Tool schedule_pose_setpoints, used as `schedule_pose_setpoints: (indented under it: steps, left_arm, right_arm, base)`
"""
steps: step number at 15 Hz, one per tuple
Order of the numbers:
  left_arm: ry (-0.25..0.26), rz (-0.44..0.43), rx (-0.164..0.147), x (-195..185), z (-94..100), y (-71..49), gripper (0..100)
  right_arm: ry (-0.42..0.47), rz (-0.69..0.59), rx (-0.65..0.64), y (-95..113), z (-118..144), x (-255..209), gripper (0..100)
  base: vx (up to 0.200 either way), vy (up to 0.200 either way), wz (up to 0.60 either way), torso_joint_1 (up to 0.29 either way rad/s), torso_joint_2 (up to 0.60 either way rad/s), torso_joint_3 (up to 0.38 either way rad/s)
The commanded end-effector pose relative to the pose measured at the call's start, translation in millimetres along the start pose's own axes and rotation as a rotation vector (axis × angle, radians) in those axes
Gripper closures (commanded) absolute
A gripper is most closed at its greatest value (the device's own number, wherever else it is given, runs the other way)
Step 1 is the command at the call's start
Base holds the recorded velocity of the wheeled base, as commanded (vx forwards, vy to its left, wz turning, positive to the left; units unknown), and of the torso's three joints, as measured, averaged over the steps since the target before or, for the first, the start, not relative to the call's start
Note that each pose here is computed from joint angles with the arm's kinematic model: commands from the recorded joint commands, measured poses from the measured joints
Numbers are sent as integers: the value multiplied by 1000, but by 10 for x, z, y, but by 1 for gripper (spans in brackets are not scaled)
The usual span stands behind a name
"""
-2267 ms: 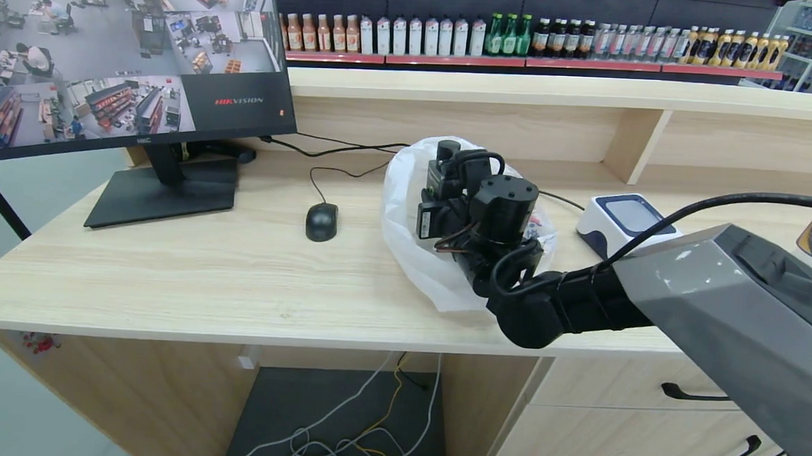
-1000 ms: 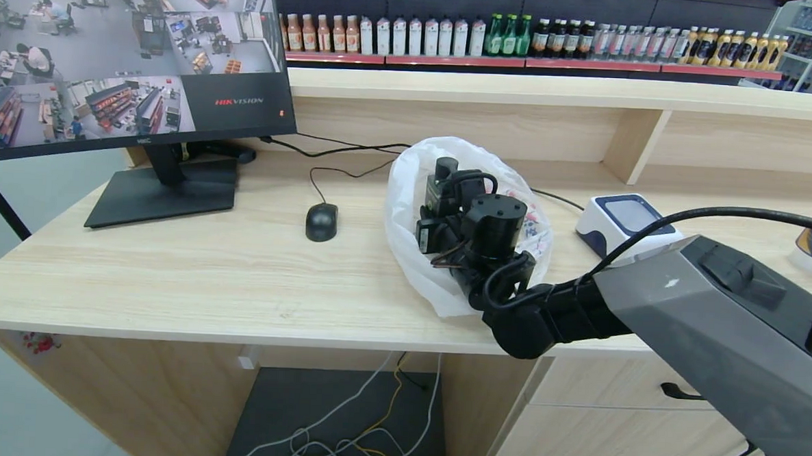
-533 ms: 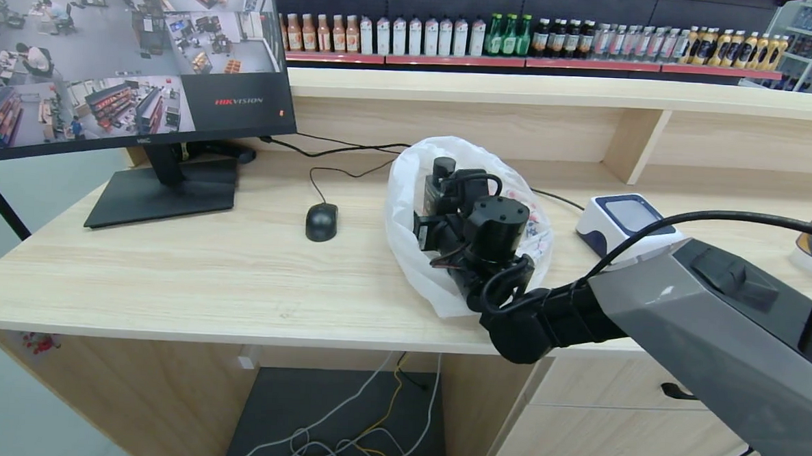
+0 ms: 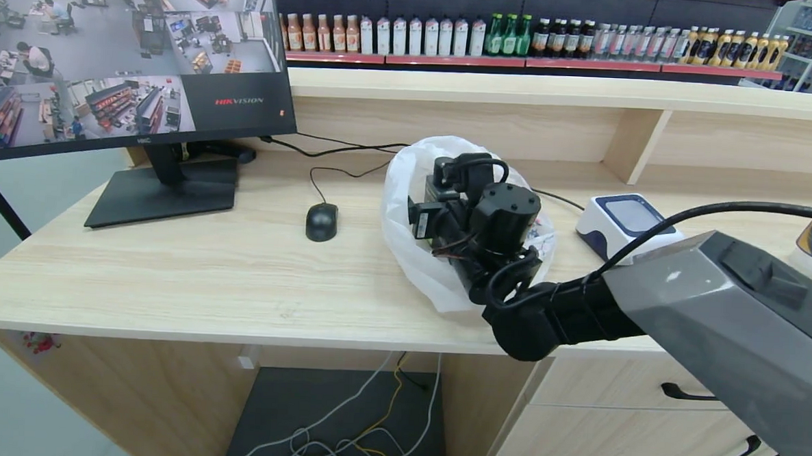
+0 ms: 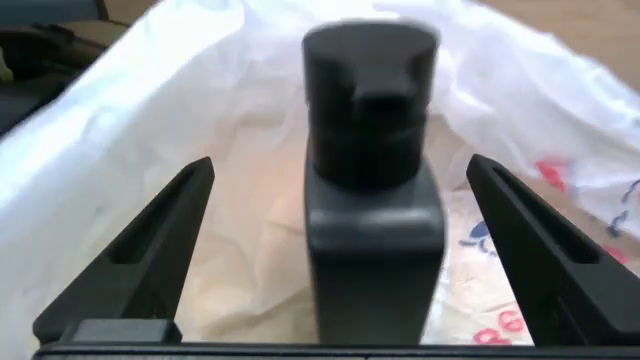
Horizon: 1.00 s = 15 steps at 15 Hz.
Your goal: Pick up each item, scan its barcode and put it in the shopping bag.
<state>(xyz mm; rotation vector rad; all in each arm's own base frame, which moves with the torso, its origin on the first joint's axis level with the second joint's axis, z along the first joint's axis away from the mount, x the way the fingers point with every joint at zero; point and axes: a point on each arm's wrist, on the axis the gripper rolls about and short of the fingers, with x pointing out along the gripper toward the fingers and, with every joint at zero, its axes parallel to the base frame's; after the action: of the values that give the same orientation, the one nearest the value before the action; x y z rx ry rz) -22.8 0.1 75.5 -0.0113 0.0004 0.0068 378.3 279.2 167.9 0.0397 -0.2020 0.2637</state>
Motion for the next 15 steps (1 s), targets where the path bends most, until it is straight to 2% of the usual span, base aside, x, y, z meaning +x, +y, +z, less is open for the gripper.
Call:
schedule_pose_setpoints:
  steps: [1,9,13,15]
  left_arm:
    - [0,1,1,0,0,0,0]
    - [0,1,-1,0,0,0,0]
    - [0,1,-1,0,0,0,0]
    - [0,1,-1,0,0,0,0]
  right_arm:
    - [-73,-7,3,-43,372,-57,0]
    - [-143,16,26,-83,935,-441,0]
    - [-144,20,28,-178,1097,-669,0]
    - [-160,49,45,-146,1185,-880,0]
  base:
    - [0,0,0,0,0,0]
    - [0,0,0,0,0,0]
    - [0,0,0,0,0,0]
    - [0,0,0,0,0,0]
